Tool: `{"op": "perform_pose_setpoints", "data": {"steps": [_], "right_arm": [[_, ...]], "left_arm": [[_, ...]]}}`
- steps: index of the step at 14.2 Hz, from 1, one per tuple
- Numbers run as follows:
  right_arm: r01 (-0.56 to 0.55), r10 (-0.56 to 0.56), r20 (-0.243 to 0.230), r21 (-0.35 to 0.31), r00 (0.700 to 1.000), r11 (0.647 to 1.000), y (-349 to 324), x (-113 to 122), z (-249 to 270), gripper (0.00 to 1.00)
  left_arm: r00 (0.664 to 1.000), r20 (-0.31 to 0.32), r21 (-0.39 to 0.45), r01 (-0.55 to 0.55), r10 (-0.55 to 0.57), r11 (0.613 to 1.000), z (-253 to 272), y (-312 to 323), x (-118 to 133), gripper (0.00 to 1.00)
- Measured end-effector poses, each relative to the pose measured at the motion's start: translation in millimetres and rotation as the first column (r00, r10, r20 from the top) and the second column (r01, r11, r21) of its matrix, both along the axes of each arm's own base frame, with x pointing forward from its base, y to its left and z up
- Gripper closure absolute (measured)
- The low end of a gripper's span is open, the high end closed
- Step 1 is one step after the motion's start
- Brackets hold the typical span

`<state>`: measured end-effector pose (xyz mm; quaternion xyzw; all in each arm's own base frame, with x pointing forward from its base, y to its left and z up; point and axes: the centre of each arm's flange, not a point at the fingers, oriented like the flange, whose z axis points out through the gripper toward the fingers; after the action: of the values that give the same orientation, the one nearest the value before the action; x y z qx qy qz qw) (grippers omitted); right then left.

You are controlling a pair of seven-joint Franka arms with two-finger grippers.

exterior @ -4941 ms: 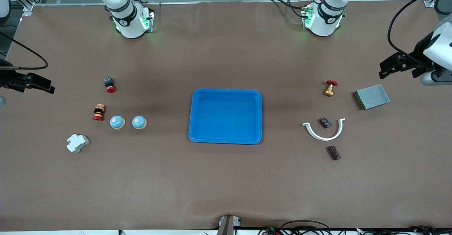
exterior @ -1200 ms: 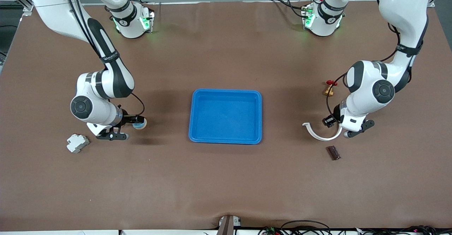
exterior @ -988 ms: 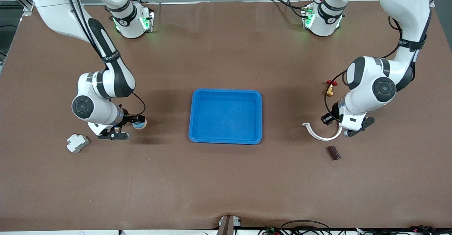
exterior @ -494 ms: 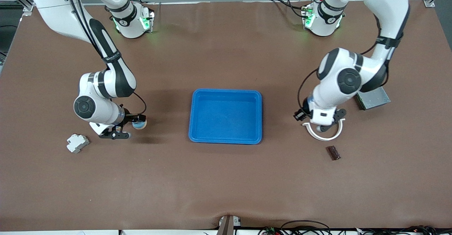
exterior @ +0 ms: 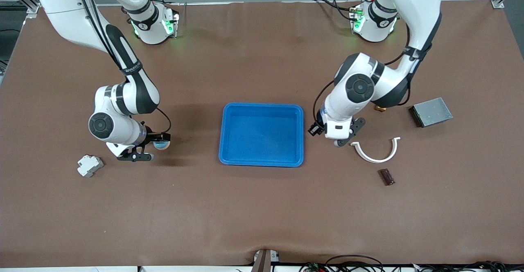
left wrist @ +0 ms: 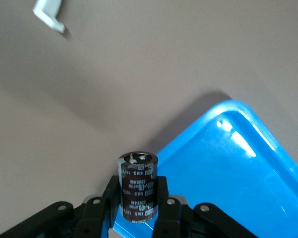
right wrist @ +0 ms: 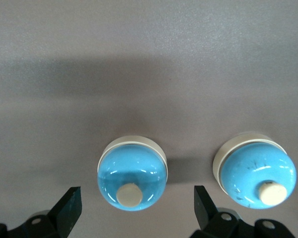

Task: Place electrolytic capacitor and blue bell in tray
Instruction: 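Carry the capacitor over the tray with the left gripper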

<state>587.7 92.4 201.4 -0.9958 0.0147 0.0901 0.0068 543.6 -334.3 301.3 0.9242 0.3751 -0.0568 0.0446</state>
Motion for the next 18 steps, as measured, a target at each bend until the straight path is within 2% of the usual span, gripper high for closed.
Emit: {"op": "perform_pose_setpoints", "data": {"steps": [3, 8, 13, 15, 16, 17, 18], "right_arm": [[-0.002, 0.002, -0.005, 0.000, 1.000, 1.000, 1.7, 3.6, -8.8, 0.00], [-0.005, 0.005, -0.022, -0.003, 1.000, 1.000, 4.0, 2.4, -24.0, 0.00], [-0.008, 0.007, -0.026, -0.003, 1.000, 1.000, 5.2, 1.7, -28.1, 0.00], [-0.008, 0.008, -0.025, -0.003, 1.000, 1.000, 5.3, 1.9, -27.9, 0.16], [-0.008, 0.008, -0.025, -0.002, 1.000, 1.000, 5.6, 2.0, -27.7, 0.29], [-0.009, 0.009, -0.022, -0.001, 1.000, 1.000, 6.6, 2.8, -26.6, 0.34], [-0.010, 0.010, -0.022, -0.001, 1.000, 1.000, 7.0, 2.9, -26.8, 0.34]], "left_arm": [[1.000, -0.013, 0.002, -0.020, 0.020, 1.000, -5.1, -19.0, -8.7, 0.67], [0.999, -0.023, 0.002, -0.038, 0.038, 0.999, -9.4, -25.5, -9.6, 0.67], [0.994, -0.054, 0.029, -0.094, 0.096, 0.995, -34.8, -63.2, -24.5, 0.67], [0.991, -0.056, 0.057, -0.114, 0.117, 0.992, -48.7, -73.9, -29.9, 0.67], [0.990, -0.058, 0.071, -0.123, 0.127, 0.990, -56.4, -77.7, -32.5, 0.67], [0.988, -0.063, 0.082, -0.133, 0.139, 0.988, -63.5, -80.6, -34.9, 0.67], [0.986, -0.072, 0.090, -0.140, 0.147, 0.986, -71.2, -82.5, -37.4, 0.67]]}}
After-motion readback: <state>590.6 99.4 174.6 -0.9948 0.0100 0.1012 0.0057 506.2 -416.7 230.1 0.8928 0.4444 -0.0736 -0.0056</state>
